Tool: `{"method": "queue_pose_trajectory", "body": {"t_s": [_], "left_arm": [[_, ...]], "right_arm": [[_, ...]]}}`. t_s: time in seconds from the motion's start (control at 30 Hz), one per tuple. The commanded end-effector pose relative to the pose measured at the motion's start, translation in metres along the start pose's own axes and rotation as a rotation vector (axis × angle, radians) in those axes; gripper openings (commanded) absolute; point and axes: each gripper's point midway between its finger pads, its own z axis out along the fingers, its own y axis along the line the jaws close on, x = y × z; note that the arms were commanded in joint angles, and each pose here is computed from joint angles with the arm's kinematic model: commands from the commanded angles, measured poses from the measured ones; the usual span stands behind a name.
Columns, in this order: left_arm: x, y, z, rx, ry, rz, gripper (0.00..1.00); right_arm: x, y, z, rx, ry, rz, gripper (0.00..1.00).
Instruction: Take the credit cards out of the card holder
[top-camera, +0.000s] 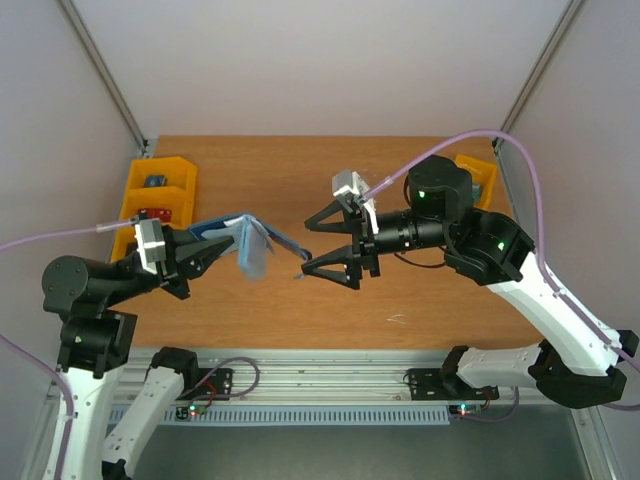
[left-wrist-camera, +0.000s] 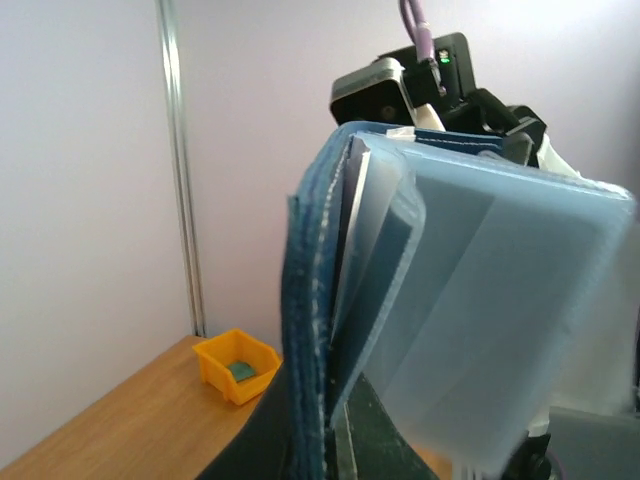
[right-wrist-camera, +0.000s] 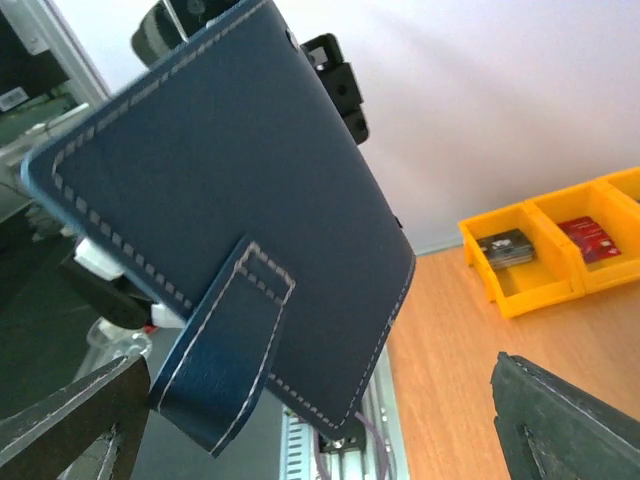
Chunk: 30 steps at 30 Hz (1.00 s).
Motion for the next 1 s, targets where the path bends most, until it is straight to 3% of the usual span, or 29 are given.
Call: {"method": "queue_pose_trajectory", "body": {"t_s": [0.0,0.2,0.57,0.8,0.97], "left_arm": [[-0.009,0.005,-0.004,-0.075,-0.021,-0.108,0.00],[-0.002,0.014,-0.006,-0.129,-0.021,-0.195,0.00],[0.001,0.017,-0.003,-0.119,-0.019,-0.196,0.00],[0.002,0.022,-0.002,-0.135,-0.020,-0.199,0.00],[0.004,0.023,-0.002,-0.136,-0.015,-0.201,0.00]], "right_arm": [[-0.005,-0.007,-0.007,0.107,-0.026,-0.033,0.94],[-0.004,-0.017,0.001,0.282,-0.020,-0.145,0.97],[-0.020,-0.029,0.023,0.308,-0.077,-0.172,0.92],[-0.006,-0.011,0.041,0.167,-0.019,-0.187,0.98],[-0.010,-0.010,0.052,0.254,-0.034,-0.253,0.99]]}}
